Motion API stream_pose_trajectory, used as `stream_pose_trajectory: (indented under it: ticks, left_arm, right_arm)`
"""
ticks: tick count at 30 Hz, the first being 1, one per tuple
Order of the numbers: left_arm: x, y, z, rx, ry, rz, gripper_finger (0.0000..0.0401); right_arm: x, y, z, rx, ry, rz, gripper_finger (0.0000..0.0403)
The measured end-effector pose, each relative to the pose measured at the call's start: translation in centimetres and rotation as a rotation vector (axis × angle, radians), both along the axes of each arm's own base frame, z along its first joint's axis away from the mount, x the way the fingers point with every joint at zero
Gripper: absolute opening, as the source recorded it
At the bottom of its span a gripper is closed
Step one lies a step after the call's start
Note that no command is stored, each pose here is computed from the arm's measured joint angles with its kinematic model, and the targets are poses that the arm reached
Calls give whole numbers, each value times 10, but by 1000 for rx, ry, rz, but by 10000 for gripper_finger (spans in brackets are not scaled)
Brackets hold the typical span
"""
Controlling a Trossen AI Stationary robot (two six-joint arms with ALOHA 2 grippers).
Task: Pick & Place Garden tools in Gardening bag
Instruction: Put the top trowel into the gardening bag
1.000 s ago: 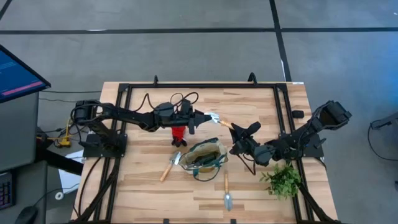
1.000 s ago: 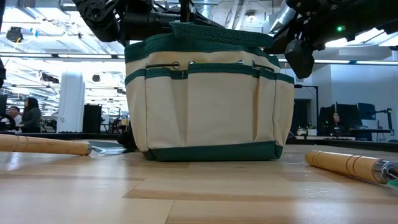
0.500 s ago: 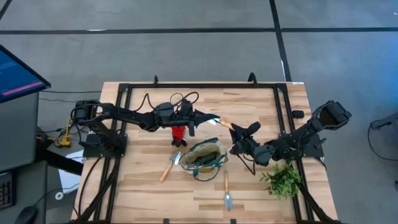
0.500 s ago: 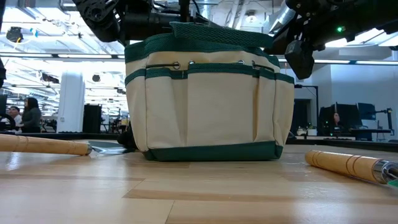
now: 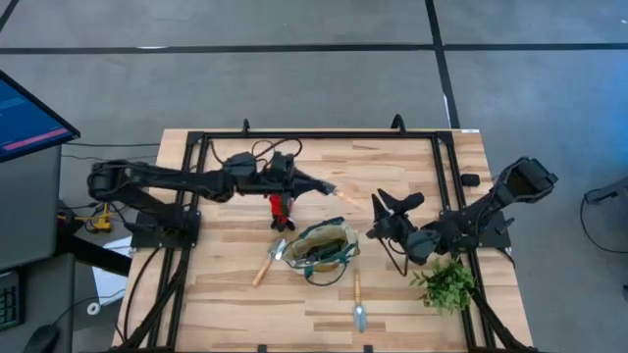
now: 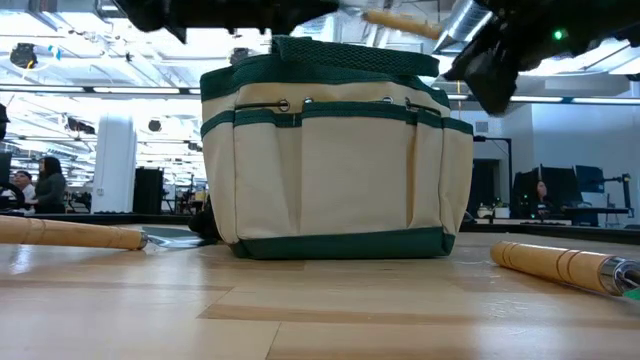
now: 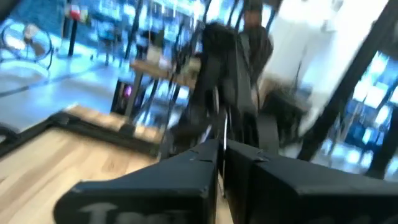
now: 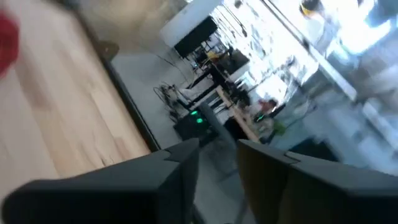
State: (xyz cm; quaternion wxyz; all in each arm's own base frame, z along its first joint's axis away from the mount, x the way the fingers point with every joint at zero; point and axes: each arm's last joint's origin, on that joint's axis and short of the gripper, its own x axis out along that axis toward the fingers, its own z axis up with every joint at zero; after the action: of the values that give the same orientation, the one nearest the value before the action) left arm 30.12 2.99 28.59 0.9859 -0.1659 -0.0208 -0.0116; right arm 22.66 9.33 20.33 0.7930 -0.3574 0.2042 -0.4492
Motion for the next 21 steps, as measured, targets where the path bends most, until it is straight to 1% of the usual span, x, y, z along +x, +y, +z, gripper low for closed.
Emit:
stream_pose_trajectory:
  ticks: [1,3,5,7,11,13,15,17,19,21]
  left_arm:
    - [-5,-3,2,23,34,-9,1]
    - [-15,-11,7,61,84,-25,1]
    - [-27,-19,14,86,110,-36,1]
    - [-38,-28,22,117,112,-54,1]
    - [-57,-47,35,131,97,-97,1]
    - [-62,-58,39,143,74,-132,1]
    - [-64,-70,39,177,75,-150,1]
    - [-64,-82,36,205,93,-144,1]
    - [-63,-91,29,225,139,-119,1]
    - [-61,-98,22,238,179,-104,1]
  right_arm:
    - [-1,0,2,27,-45,1,87]
    - [-1,-1,4,58,-89,28,60]
    - [-2,-1,8,88,-127,80,25]
    - [-2,-1,11,114,-153,142,7]
    - [1,-8,14,192,-233,204,3]
    - [2,-14,12,239,-258,218,2]
    - [3,-22,7,314,-269,245,1]
    - [3,-30,0,412,-274,266,1]
    - [4,-38,-7,498,-282,248,1]
    - [2,-43,-13,538,-276,204,1]
